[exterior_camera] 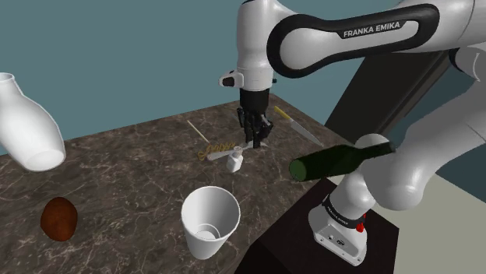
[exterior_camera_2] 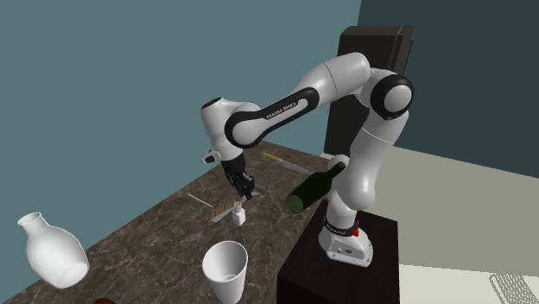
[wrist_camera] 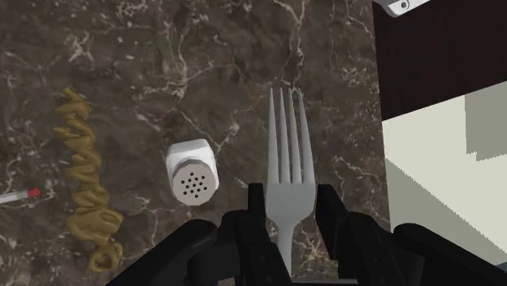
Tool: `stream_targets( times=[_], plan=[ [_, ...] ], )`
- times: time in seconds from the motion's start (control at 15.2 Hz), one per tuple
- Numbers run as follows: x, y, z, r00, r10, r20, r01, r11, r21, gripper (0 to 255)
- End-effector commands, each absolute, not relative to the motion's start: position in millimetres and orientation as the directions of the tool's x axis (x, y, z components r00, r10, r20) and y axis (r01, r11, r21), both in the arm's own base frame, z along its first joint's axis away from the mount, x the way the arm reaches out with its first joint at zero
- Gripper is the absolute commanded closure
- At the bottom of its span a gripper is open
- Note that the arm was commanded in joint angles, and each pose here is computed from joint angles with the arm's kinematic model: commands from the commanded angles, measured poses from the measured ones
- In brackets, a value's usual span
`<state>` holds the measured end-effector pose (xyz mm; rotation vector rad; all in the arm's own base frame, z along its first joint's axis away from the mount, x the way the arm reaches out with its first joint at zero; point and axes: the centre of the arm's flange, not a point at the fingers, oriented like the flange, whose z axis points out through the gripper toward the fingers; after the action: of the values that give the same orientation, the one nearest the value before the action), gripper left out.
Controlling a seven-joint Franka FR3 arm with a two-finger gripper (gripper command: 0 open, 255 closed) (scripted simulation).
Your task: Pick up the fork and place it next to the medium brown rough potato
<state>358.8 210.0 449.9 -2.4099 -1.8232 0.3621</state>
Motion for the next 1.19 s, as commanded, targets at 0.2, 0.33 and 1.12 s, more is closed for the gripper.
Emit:
stream_targets(
  times=[0.2,0.33,1.12],
  plan=[
    [372.2,276.5,449.8,0.257,0.958,-0.129,0.934,-0.28,-0.22,255],
    [377.4,302.4,449.9,0.257,0.958,-0.129,0.934,-0.28,-0.22,255],
    [408.5,457.7,450.3,0.257,0.958,-0.129,0.934,-0.28,-0.22,255]
  ],
)
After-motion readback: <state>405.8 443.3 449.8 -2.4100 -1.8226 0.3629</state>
